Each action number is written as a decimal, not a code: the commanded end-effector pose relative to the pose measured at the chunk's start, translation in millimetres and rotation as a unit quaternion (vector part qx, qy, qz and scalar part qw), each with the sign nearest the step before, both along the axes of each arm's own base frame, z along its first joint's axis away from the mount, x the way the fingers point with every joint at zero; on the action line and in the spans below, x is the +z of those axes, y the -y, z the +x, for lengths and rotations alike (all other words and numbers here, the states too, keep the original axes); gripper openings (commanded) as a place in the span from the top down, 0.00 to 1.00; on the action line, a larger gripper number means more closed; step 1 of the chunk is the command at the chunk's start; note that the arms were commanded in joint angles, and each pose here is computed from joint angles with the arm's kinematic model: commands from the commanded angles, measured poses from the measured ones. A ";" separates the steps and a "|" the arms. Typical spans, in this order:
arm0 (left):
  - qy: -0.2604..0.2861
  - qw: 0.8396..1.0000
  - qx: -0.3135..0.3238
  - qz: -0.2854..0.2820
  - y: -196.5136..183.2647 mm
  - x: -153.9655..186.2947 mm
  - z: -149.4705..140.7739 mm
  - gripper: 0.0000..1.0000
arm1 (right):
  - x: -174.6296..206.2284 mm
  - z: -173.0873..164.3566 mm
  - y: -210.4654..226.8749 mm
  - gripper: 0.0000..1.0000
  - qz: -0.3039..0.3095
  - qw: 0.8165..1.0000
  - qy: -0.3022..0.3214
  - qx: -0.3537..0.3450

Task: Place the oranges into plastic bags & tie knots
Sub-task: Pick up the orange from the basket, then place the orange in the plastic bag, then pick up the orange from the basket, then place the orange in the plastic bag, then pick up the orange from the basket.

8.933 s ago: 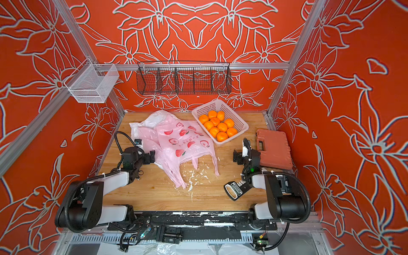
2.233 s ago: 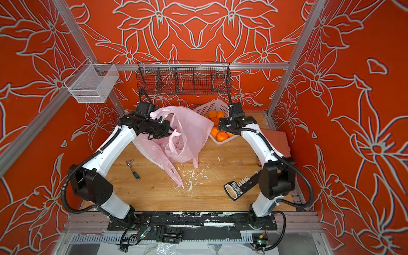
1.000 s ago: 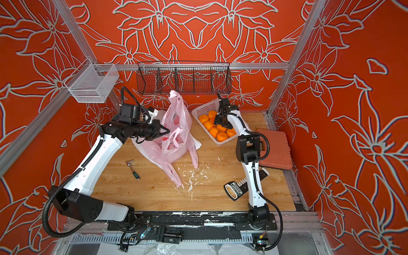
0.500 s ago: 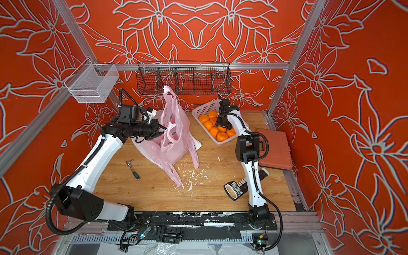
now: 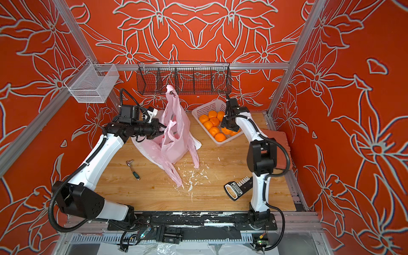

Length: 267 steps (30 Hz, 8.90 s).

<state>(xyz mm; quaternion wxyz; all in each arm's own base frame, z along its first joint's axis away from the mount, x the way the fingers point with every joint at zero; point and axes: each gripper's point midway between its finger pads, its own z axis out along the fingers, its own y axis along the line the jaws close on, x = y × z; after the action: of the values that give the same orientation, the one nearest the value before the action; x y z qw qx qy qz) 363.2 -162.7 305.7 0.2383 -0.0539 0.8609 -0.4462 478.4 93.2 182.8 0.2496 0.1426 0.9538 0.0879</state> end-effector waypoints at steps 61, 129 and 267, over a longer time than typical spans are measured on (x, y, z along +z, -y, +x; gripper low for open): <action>0.036 0.999 -0.027 -0.009 -10.4 12.6 -1.5 1.00 | -28.1 0.9 -50.3 0.24 -0.025 0.998 -0.010 0.064; 0.061 0.995 -0.074 -0.035 4.4 27.9 2.0 1.00 | 203.3 -101.5 -175.6 0.59 0.240 0.886 0.238 0.317; 0.023 0.999 -0.019 -0.025 -10.5 -0.7 16.3 1.00 | 95.4 -125.9 -116.5 0.65 0.123 0.964 0.112 0.206</action>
<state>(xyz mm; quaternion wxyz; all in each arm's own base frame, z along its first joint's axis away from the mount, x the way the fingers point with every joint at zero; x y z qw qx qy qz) 376.7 -153.4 300.2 0.2413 -0.0382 0.8475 -0.4713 374.6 165.1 266.7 0.3237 0.0082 0.9278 0.1852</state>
